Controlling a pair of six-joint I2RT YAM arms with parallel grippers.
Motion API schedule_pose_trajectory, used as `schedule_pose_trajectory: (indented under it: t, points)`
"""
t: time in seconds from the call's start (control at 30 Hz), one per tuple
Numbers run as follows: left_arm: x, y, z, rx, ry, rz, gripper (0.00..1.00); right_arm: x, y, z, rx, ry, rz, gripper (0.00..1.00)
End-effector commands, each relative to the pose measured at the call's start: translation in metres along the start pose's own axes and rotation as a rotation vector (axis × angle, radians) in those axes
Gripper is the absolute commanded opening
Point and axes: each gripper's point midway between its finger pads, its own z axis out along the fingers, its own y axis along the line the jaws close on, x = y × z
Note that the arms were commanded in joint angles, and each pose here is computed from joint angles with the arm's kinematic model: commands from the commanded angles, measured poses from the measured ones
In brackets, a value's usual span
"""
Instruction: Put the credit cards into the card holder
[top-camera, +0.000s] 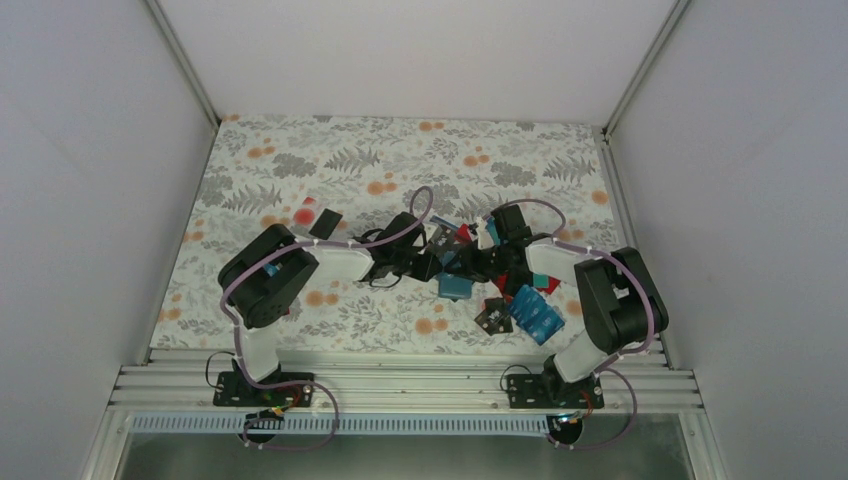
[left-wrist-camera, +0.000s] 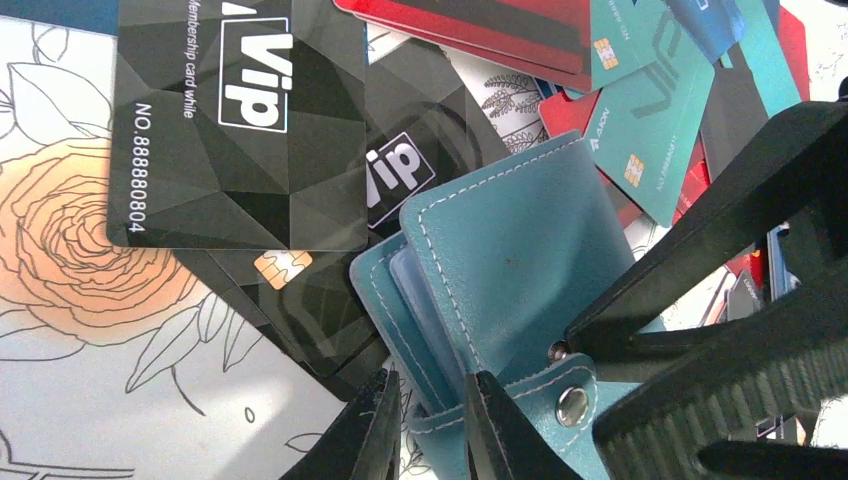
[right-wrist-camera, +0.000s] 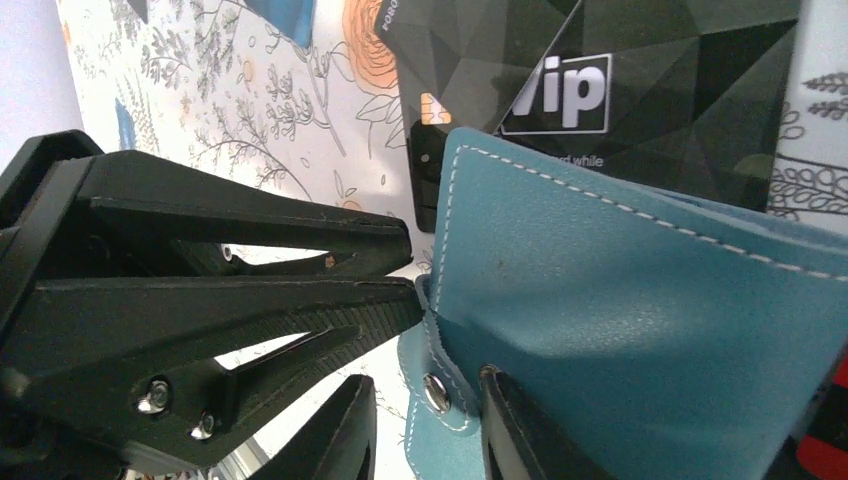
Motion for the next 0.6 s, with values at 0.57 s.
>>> schedule_pose_trajectory:
  t: [0.57]
  points:
    - [-0.0094, -0.0129, 0.0047, 0.017, -0.01, 0.017, 0.17, 0.0007, -0.0019, 0.0068, -0.003, 0.024, 0.011, 0.04]
